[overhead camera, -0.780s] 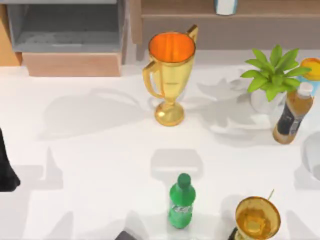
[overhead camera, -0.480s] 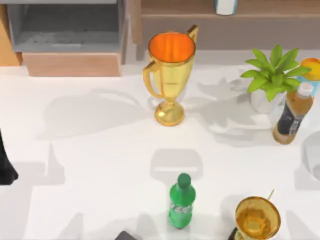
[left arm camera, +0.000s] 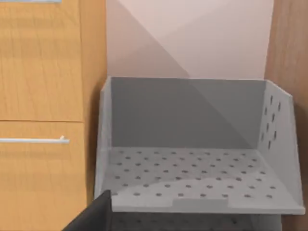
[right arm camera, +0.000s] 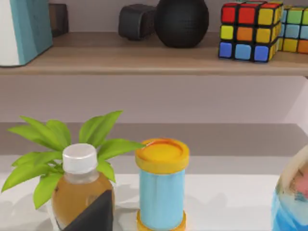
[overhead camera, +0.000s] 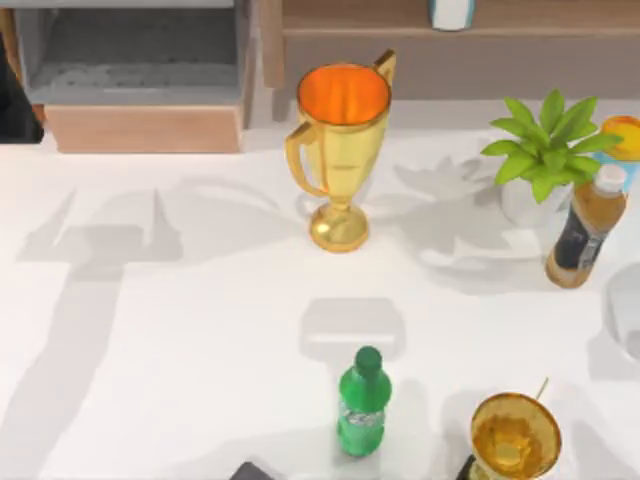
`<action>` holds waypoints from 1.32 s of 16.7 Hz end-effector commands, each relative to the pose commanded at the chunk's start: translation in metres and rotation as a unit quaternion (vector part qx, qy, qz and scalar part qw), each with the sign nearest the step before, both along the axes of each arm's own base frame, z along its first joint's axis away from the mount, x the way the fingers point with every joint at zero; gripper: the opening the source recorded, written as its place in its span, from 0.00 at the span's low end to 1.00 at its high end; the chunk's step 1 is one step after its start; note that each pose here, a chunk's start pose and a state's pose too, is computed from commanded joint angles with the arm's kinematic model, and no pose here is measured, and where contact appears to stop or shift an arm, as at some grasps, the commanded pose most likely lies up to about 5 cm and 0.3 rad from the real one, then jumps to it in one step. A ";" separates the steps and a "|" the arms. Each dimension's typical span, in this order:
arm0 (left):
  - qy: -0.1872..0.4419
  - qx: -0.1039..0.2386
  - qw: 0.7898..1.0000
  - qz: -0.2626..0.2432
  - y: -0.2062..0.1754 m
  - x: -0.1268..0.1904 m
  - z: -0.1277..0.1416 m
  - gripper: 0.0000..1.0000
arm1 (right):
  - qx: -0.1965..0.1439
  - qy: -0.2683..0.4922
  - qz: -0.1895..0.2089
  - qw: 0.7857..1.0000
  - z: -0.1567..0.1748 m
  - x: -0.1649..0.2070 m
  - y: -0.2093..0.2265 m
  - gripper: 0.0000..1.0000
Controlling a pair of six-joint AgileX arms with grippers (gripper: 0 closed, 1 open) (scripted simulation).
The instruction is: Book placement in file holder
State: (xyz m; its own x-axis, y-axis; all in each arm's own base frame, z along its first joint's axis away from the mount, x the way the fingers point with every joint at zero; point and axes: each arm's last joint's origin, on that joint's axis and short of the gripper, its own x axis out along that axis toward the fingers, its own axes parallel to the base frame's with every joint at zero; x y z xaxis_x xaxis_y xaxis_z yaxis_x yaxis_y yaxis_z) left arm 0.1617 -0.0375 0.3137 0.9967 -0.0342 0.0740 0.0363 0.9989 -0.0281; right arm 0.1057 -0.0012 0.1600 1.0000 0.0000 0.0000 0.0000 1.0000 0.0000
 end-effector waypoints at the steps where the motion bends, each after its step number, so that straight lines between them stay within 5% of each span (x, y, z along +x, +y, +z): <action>1: 0.001 -0.002 1.000 -0.003 -0.012 0.018 0.017 1.00 | 0.000 0.000 0.000 1.000 0.000 0.000 0.000 1.00; 6: 0.013 -0.004 1.000 -0.015 -0.112 0.128 0.055 1.00 | 0.000 0.000 0.000 1.000 0.000 0.000 0.000 1.00; 11: 0.027 0.003 1.000 -0.015 -0.248 0.211 0.004 1.00 | 0.000 0.000 0.000 1.000 0.000 0.000 0.000 1.00; 17: 0.032 0.009 0.999 0.002 -0.350 0.241 -0.088 1.00 | 0.000 0.000 0.000 1.000 0.000 0.000 0.000 1.00; 22: 0.031 0.008 0.999 0.009 -0.366 0.244 -0.110 1.00 | 0.000 0.000 0.000 1.000 0.000 0.000 0.000 1.00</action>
